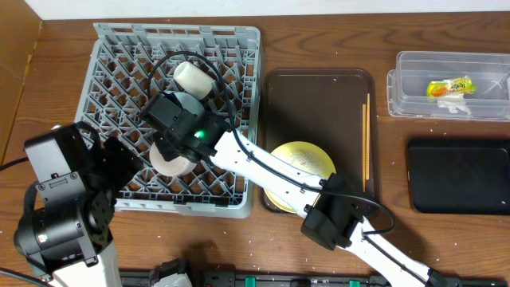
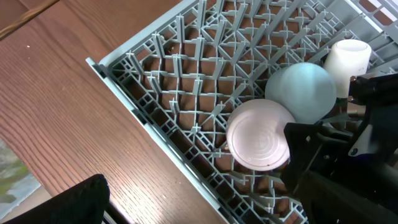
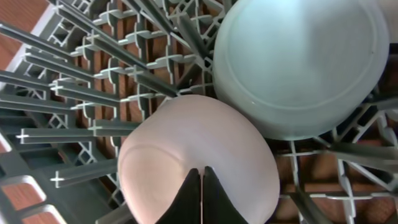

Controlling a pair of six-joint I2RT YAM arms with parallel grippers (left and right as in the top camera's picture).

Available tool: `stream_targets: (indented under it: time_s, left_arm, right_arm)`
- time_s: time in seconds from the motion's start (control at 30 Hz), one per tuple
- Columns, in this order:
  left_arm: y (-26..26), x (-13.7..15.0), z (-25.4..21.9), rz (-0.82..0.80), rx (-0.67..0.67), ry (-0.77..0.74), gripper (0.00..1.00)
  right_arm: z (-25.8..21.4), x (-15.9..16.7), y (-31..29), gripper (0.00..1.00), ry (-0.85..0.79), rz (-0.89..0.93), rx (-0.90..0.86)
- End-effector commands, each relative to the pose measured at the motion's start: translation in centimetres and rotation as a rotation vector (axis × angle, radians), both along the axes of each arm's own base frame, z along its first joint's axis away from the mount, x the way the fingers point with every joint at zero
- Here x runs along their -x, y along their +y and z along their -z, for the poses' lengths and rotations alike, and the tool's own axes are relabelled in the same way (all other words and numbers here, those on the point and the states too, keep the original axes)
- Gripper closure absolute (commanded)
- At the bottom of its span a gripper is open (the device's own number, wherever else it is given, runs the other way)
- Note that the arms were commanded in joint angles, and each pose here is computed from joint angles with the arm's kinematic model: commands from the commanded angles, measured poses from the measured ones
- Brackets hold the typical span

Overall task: Sort waste into correct bins and load items into the dishwasher
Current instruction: 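Lower the pink bowl into the rack beside the blue bowl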

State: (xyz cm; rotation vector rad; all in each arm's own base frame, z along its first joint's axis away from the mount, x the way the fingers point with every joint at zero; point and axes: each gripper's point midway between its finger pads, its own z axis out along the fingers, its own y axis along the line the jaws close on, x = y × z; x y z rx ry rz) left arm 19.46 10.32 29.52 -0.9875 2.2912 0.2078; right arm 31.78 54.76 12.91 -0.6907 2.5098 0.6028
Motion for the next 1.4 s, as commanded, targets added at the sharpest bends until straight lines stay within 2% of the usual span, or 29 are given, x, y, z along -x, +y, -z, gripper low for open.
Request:
stream_targets:
  time_s: [0.0,0.2,0.6,0.93,1.1,1.37]
  left_arm:
    - [0.3,0.1,-0.3,-0.021,-0.005,-0.009,0.02]
    - [0.3,0.1,-0.3,-0.021,-0.005,-0.009,0.02]
    - [0.3,0.1,-0.3,-0.021,-0.005,-0.009,0.03]
    - [0.3,0.1,-0.3,-0.021,-0.005,-0.009,0.02]
    - [0.3,0.1,-0.3,-0.021,-0.005,-0.009,0.02]
    - [0.3,0.1,-0.3,-0.021,-0.005,-0.008,0.02]
  right_arm:
    - [0.9,-0.7,-0.6,0.99,0.019,-0.016,0.015]
    - [-1.7,0.6,-0.1,0.98,0.070,-0.074,-0.063]
    - [-0.8,3.8,0.6,0.99,0.175,-0.124,-0.059]
    - [1.4,1.0,-0.6,0.96,0.076,-0.025,0.027]
    - [3.3,-0.8,-1.6,0.99,0.077,0.015,0.060]
    - [3.1,-2.4,-2.2,0.99,0.077,0.035,0.041]
